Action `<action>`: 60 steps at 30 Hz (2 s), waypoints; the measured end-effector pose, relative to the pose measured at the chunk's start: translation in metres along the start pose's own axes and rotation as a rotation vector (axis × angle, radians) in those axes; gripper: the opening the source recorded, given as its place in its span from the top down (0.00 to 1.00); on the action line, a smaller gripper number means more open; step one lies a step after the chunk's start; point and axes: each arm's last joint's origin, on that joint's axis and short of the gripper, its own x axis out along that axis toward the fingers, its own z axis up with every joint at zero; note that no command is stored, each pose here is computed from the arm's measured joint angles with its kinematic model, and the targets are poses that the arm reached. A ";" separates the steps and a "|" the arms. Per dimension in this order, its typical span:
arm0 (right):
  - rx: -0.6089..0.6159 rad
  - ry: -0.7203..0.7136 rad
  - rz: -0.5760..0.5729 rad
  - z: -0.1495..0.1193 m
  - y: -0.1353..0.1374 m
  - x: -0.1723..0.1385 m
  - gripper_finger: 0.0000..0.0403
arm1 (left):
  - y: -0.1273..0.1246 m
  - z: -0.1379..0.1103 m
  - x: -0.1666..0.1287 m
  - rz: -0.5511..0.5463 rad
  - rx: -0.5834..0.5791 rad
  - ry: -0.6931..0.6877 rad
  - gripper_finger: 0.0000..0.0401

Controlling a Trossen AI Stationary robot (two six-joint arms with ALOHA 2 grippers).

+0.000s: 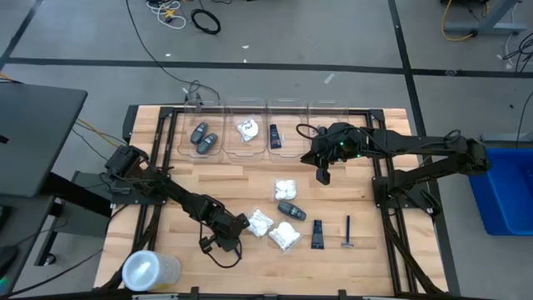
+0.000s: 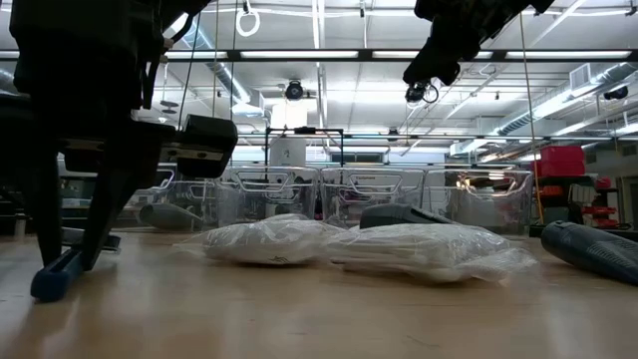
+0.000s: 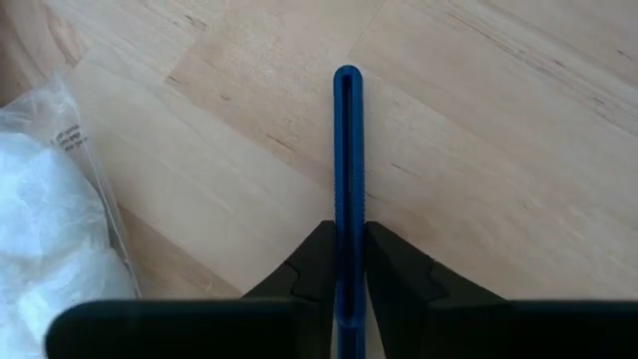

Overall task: Pick & Place Travel size toiletries
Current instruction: Put the left blue razor into the right transparent bin

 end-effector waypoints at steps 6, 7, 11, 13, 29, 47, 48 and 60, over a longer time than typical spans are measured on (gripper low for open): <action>0.000 0.000 0.000 0.000 0.000 0.000 0.89 | 0.000 0.000 0.000 -0.002 0.000 -0.002 0.88; 0.000 0.000 0.000 0.000 0.000 0.000 0.89 | 0.000 0.000 0.000 -0.001 0.000 -0.002 0.88; 0.000 0.000 0.000 0.000 0.000 0.000 0.89 | 0.000 0.002 -0.004 -0.006 -0.012 -0.015 0.88; -0.004 0.000 0.000 0.000 0.000 0.000 0.89 | -0.001 0.003 -0.007 -0.016 -0.024 -0.029 0.88; -0.034 0.000 0.000 0.000 0.000 0.000 0.89 | -0.005 0.011 -0.048 0.013 -0.030 -0.063 0.89; -0.034 0.000 0.000 0.000 0.000 0.000 0.89 | 0.038 -0.008 -0.111 0.270 -0.184 -0.147 0.89; -0.034 0.000 0.000 0.000 0.000 0.000 0.89 | 0.040 -0.010 -0.116 0.287 -0.198 -0.158 0.89; -0.034 -0.001 0.001 0.000 0.000 0.000 0.89 | 0.059 -0.027 -0.152 0.416 -0.295 -0.217 0.89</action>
